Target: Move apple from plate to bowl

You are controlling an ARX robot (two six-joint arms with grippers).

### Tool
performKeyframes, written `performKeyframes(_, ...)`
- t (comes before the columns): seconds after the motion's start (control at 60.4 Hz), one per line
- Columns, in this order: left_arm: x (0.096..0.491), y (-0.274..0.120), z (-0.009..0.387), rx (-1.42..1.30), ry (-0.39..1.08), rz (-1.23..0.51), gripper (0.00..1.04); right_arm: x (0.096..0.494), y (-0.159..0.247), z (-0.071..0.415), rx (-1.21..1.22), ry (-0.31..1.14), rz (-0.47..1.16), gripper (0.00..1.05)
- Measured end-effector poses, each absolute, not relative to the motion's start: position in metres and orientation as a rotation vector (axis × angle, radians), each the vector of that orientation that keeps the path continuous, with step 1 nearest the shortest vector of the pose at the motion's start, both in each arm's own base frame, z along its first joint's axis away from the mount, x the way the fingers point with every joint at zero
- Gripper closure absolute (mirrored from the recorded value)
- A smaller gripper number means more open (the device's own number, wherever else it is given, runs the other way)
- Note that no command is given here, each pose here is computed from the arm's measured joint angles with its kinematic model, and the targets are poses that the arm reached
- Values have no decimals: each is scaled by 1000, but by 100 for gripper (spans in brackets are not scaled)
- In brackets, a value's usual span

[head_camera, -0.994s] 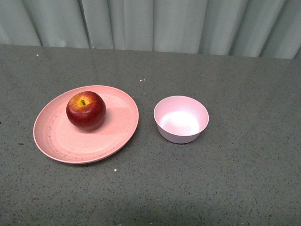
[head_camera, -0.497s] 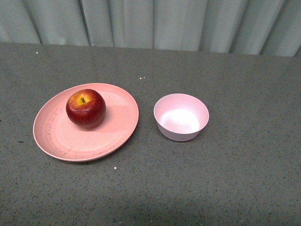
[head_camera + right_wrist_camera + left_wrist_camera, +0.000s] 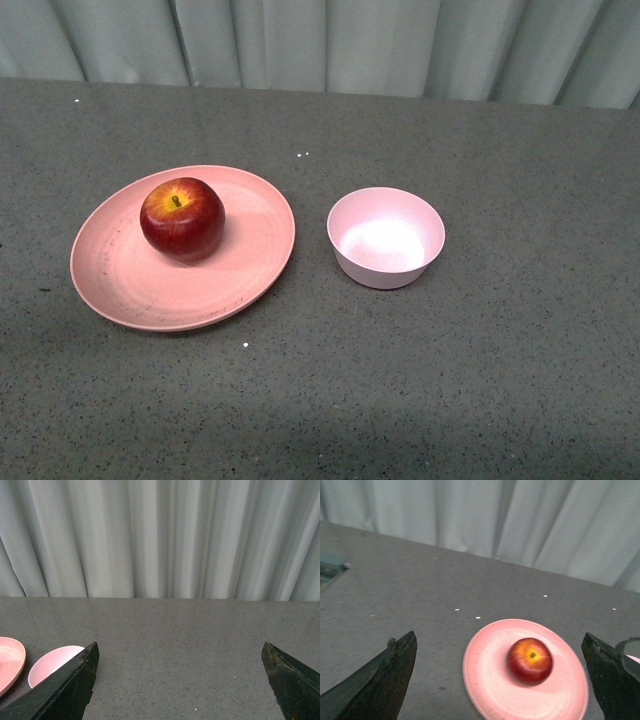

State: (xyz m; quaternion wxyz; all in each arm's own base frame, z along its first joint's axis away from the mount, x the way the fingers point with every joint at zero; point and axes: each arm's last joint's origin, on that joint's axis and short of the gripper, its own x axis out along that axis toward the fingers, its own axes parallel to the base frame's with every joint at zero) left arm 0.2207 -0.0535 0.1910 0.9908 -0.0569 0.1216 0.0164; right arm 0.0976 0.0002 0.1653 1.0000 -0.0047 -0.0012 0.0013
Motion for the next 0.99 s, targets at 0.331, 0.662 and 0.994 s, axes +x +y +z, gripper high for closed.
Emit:
performKeyframes(0.331, 332, -116, 136, -27, 524, -32, 7, 98, 0, 165, -9, -2, 3, 9)
performKeyframes(0.662, 355, -105, 99, 4, 707, 75, 7, 98, 0, 165, -9, -2, 3, 9)
performKeyframes(0.994, 372, -109, 79, -9, 827, 73, 7, 98, 0, 165, -9, -2, 2, 9)
